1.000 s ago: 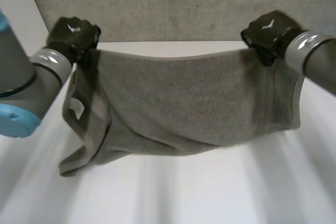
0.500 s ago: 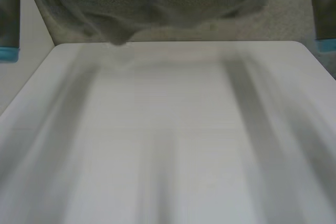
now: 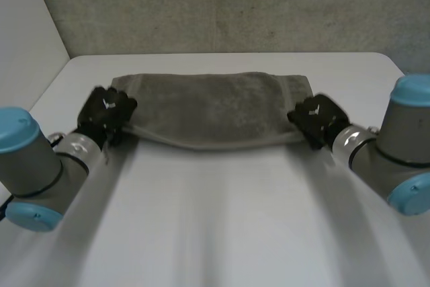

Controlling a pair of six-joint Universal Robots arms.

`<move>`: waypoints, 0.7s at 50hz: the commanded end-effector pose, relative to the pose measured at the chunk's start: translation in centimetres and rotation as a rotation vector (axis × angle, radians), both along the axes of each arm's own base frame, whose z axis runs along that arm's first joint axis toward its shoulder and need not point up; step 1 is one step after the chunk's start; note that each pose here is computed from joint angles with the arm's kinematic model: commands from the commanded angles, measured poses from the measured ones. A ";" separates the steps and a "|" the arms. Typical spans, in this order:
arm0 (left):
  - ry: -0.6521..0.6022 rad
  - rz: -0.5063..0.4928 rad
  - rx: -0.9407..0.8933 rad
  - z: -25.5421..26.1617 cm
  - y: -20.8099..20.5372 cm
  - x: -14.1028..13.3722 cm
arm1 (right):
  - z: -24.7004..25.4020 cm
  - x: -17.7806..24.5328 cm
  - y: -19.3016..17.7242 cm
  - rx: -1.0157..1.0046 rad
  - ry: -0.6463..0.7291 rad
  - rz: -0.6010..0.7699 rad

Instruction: Fold the towel.

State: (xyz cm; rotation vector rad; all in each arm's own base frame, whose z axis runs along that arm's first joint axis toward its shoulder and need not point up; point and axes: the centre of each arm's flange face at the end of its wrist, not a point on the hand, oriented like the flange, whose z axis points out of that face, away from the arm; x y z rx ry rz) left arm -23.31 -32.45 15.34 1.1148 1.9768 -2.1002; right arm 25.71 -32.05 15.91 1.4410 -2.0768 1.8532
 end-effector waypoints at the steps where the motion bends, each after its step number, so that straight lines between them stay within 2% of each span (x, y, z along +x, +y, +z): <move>1: -0.091 -0.010 0.073 -2.0 1.5 0.1 | -3.9 -0.6 0.0 0.103 0.042 -0.034; 18: -0.094 0.009 0.080 -1.7 1.5 0.9 | -0.3 -1.6 1.6 0.051 0.024 -0.078; 24: -0.104 0.040 0.117 -2.8 0.7 2.2 | -0.2 -1.7 2.2 0.058 0.024 -0.075; 35: -0.106 0.054 0.123 -2.9 0.5 2.5 | -0.6 -1.8 2.4 0.068 0.030 -0.079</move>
